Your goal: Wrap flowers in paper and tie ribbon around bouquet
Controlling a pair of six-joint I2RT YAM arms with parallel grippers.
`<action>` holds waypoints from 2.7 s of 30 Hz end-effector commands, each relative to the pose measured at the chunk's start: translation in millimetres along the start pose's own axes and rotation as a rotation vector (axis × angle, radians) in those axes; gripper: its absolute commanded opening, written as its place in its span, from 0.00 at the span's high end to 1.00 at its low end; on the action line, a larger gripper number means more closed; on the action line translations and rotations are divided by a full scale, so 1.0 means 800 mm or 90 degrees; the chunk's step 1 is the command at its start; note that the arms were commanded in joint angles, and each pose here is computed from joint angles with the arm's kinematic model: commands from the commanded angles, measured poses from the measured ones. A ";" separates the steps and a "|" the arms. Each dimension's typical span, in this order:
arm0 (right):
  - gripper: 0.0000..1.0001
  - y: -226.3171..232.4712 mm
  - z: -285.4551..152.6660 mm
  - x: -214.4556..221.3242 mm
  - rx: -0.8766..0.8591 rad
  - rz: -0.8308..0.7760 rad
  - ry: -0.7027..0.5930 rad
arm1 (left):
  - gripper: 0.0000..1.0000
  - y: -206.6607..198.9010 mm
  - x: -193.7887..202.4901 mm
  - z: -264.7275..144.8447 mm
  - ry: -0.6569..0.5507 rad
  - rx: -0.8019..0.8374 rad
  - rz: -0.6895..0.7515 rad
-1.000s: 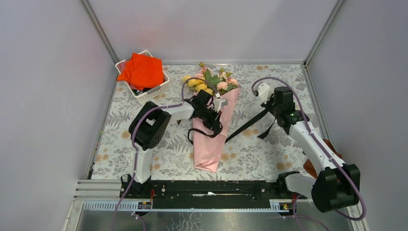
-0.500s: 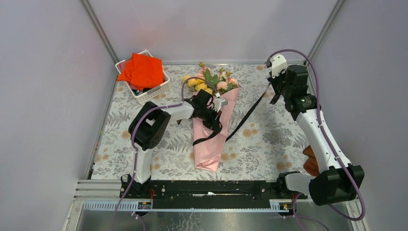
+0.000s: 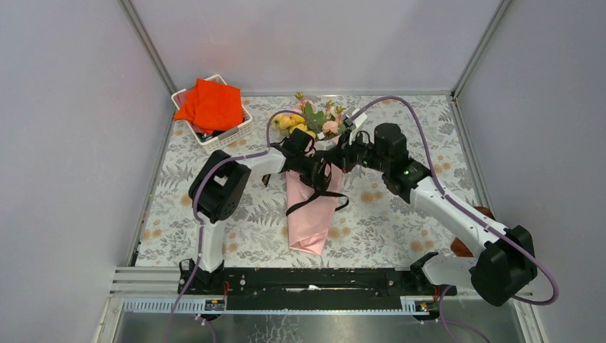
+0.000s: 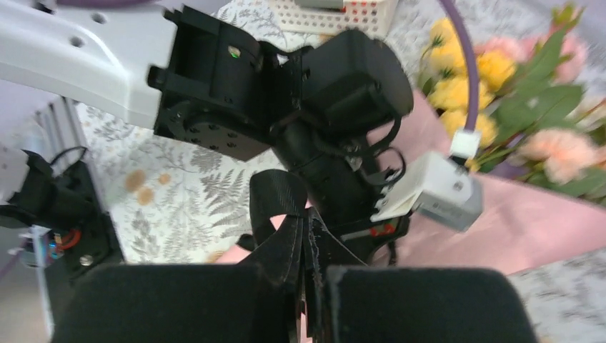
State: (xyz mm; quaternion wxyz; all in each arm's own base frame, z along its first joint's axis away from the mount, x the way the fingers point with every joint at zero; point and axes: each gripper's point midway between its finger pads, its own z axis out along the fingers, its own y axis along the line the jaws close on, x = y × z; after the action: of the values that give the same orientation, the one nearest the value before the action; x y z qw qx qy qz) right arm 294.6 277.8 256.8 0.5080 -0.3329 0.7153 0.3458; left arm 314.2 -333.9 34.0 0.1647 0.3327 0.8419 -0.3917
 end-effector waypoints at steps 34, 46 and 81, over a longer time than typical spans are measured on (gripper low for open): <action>0.92 -0.079 0.218 0.135 -0.068 0.430 0.092 | 1.00 -0.115 -0.072 -0.160 -0.189 0.034 0.165; 0.32 -0.112 0.130 0.044 -0.048 0.333 0.047 | 1.00 -0.055 -0.091 -0.133 -0.207 -0.051 0.166; 0.43 -0.072 0.100 0.111 -0.129 0.083 -0.105 | 1.00 -0.043 -0.112 -0.129 -0.240 -0.005 0.113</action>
State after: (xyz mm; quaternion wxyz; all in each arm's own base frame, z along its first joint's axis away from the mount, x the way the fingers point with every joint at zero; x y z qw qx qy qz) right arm 347.7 295.3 125.0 0.4625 -0.2957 0.6858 0.4779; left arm 345.8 -296.2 142.4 0.3242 0.3167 0.7960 -0.4012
